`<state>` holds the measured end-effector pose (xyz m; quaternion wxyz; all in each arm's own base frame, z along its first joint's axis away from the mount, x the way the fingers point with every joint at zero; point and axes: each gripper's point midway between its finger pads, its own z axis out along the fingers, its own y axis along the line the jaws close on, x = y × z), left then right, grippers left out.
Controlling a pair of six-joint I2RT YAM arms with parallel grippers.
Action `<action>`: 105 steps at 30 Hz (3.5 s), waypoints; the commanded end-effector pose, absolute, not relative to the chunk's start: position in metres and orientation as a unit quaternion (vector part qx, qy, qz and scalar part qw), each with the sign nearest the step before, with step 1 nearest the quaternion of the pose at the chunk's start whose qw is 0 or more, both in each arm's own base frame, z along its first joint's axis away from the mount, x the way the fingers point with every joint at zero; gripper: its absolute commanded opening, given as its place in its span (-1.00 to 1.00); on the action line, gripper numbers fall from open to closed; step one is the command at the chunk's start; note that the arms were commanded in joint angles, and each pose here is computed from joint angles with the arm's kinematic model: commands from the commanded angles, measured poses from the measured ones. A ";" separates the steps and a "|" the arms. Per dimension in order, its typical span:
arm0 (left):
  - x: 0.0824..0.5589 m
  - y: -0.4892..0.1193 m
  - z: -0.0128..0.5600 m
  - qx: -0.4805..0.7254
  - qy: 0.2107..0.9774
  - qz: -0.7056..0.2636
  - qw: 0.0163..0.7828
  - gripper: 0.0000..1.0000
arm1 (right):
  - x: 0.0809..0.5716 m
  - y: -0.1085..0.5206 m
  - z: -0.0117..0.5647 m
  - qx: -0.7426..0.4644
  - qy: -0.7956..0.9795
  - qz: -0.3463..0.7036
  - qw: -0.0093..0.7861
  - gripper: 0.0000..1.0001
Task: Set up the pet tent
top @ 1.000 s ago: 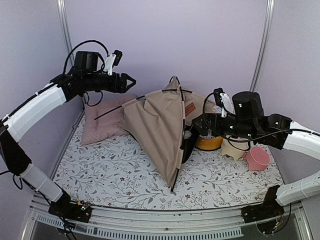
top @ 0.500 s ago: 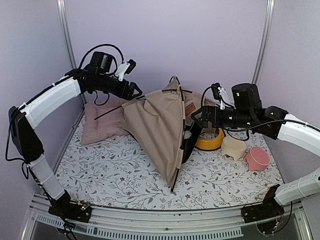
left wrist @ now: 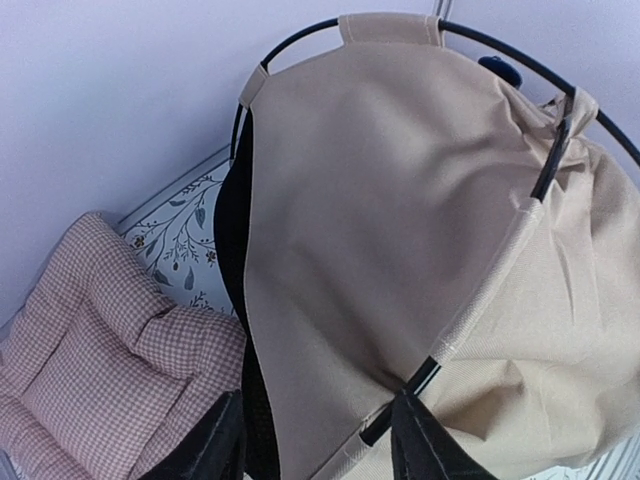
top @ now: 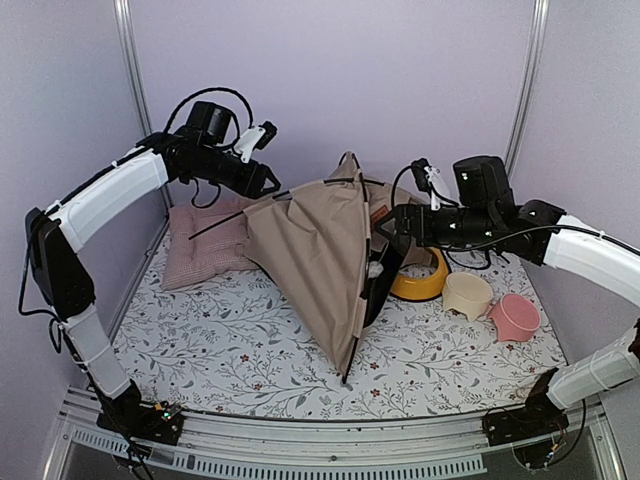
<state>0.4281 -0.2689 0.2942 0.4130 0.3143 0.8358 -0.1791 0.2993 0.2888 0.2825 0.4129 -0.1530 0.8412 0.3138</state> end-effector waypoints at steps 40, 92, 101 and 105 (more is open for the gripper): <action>0.411 -0.358 0.288 0.442 0.779 -0.211 0.392 -0.15 | 0.319 0.346 0.300 -0.171 0.856 0.316 0.371 -0.65; 0.336 -0.372 0.299 0.228 0.756 -0.358 0.498 -1.00 | 0.369 0.247 0.419 -0.141 0.779 0.257 0.555 0.49; 0.347 -0.387 0.318 0.205 0.760 -0.375 0.490 -1.00 | 0.300 0.258 0.416 -0.194 0.750 0.341 0.533 0.76; 0.350 -0.391 0.322 0.196 0.761 -0.382 0.486 -1.00 | 0.265 0.289 0.401 -0.227 0.734 0.401 0.499 0.74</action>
